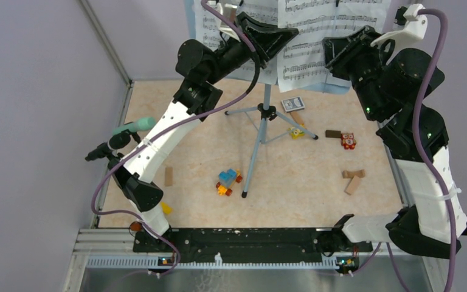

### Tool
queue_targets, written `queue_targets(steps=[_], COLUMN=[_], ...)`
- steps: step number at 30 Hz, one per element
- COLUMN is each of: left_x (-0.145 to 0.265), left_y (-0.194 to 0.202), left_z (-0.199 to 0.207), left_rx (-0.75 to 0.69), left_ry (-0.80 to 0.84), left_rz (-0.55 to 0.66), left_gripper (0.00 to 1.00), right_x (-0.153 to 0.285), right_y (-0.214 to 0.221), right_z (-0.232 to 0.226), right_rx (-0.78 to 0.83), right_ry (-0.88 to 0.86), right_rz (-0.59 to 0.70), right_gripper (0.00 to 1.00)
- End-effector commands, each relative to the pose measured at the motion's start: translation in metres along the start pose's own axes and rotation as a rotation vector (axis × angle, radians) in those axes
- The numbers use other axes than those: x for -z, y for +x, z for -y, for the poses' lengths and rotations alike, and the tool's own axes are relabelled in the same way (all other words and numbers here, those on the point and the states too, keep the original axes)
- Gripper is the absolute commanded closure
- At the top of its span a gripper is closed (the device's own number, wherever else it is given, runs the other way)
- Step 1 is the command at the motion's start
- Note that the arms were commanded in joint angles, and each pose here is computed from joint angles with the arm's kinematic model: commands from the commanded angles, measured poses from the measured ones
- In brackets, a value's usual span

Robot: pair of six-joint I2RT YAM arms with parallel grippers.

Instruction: Pack up the instrument practice props

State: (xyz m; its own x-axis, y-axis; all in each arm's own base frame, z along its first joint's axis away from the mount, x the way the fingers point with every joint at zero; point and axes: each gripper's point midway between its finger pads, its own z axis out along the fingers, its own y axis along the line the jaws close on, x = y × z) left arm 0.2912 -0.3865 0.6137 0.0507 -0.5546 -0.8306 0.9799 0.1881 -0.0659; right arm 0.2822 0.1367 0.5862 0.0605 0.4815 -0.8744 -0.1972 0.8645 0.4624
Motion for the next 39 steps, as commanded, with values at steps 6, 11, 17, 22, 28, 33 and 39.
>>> queue_targets(steps=[6, 11, 17, 22, 28, 33, 39], left_x=[0.007, 0.013, 0.024, 0.033, 0.058, 0.095, 0.129], left_y=[-0.035, -0.042, -0.051, -0.060, -0.067, -0.082, -0.086], left_z=[0.017, 0.010, 0.002, 0.004, 0.012, 0.021, 0.038], left_rx=[-0.046, -0.043, -0.047, -0.057, -0.088, -0.154, -0.181], left_ry=[0.017, -0.059, -0.152, -0.184, -0.242, -0.333, -0.368], left_rz=[0.061, 0.079, 0.097, 0.102, 0.072, 0.070, 0.019], left_gripper=[1.00, 1.00, 1.00, 1.00, 1.00, 1.00, 1.00], right_x=[0.010, 0.014, 0.017, 0.016, 0.017, 0.021, 0.023], right_y=[-0.013, -0.012, -0.012, -0.011, -0.009, -0.009, -0.005], right_z=[-0.021, -0.023, -0.025, -0.021, -0.018, -0.016, -0.015], right_rx=[-0.016, 0.029, 0.063, 0.077, 0.089, 0.096, 0.097], right_ry=[-0.154, -0.210, -0.257, -0.239, -0.228, -0.233, -0.234], right_rz=[0.057, 0.107, 0.171, 0.173, 0.156, 0.153, 0.127], right_gripper=[0.97, 1.00, 1.00, 1.00, 0.98, 0.96, 0.74])
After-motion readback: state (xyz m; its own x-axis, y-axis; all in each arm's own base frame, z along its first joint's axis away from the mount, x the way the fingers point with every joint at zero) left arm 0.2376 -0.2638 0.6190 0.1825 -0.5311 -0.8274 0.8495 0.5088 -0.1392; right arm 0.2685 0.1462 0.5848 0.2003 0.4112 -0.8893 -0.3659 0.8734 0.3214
